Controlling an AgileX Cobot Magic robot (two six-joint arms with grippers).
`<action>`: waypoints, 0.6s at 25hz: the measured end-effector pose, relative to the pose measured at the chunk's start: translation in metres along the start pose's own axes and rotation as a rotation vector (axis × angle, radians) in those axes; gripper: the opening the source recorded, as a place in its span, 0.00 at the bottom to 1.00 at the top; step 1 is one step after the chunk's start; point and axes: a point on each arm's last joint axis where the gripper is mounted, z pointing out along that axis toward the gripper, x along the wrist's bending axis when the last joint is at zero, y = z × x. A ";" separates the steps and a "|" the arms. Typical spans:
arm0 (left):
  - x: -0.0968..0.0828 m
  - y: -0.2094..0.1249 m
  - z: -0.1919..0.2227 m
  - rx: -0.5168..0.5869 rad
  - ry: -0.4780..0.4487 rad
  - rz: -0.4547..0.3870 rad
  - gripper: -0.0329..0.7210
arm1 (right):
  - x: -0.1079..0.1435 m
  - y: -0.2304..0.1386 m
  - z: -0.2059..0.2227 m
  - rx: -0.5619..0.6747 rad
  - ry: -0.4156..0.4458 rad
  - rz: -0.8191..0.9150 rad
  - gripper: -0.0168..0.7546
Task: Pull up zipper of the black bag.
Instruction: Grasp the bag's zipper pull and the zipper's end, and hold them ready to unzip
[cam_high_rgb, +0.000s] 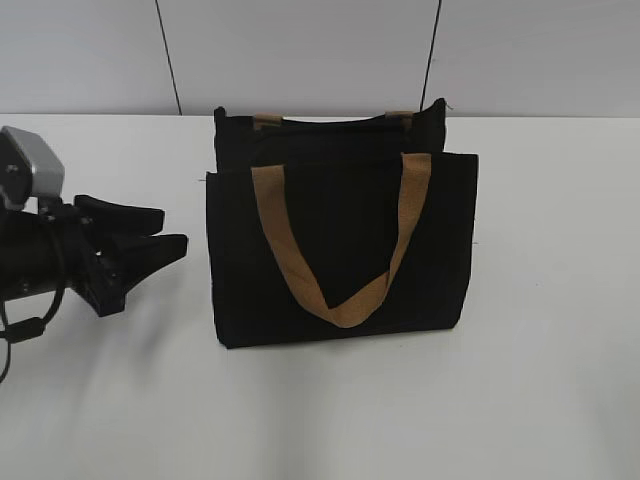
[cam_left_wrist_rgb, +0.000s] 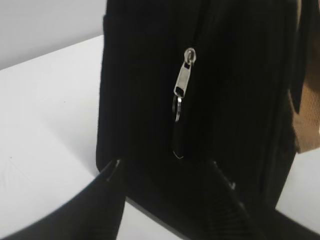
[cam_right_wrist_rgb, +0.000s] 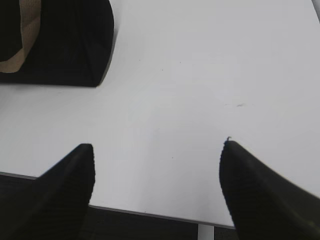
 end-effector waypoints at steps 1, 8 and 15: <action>0.004 -0.001 0.007 0.004 -0.028 0.016 0.55 | 0.000 0.000 0.000 0.000 0.000 0.000 0.79; 0.025 -0.018 0.048 0.040 -0.199 0.053 0.53 | 0.000 0.000 0.000 0.000 0.000 0.000 0.79; 0.033 -0.019 0.072 -0.029 -0.282 0.050 0.51 | 0.000 0.000 0.000 0.000 0.000 0.000 0.79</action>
